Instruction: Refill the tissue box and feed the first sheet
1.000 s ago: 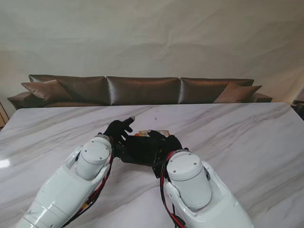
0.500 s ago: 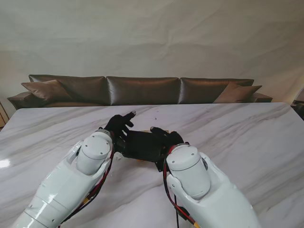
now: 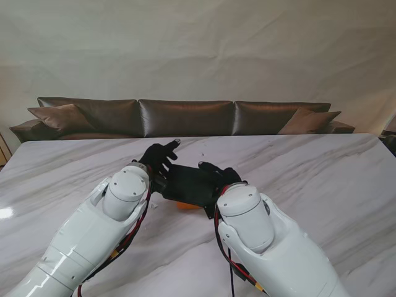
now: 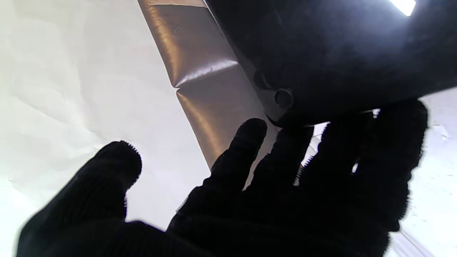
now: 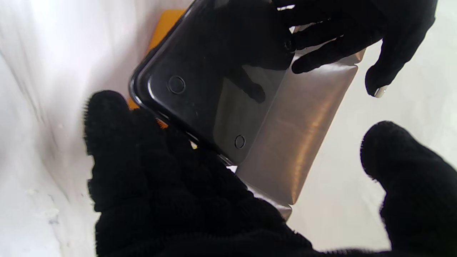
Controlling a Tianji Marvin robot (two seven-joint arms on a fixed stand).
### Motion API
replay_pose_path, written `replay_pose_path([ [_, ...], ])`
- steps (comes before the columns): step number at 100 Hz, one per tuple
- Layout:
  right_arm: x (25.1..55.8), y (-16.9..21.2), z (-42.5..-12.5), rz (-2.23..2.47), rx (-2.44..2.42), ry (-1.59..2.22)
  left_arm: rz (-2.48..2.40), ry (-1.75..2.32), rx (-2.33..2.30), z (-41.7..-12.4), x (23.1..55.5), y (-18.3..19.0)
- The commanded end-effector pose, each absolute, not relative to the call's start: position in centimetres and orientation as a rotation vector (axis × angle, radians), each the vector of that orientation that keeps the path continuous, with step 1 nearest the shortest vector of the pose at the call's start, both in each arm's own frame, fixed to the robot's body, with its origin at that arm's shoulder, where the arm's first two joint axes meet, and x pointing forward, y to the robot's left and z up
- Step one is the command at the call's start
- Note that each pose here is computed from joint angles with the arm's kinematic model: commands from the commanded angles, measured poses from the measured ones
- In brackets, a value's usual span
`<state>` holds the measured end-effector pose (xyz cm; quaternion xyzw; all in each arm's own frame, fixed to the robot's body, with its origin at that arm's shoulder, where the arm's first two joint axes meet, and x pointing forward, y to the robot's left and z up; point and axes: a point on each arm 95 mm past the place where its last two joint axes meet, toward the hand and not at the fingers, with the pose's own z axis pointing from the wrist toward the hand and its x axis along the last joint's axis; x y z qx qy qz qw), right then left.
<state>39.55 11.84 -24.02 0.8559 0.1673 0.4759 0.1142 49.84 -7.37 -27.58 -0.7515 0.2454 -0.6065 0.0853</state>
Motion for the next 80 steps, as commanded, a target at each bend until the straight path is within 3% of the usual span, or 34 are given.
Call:
replay_pose_path([
  [1,39.1,13.3,-23.9,1.375,2.554,0.556,-1.893,0.784,-2.269,-26.7,49.4,-10.2],
  [80,42.5,13.2,-26.0,1.432,2.435,0.604,-1.915,0.793,-2.273,-26.4,50.5,-10.8],
])
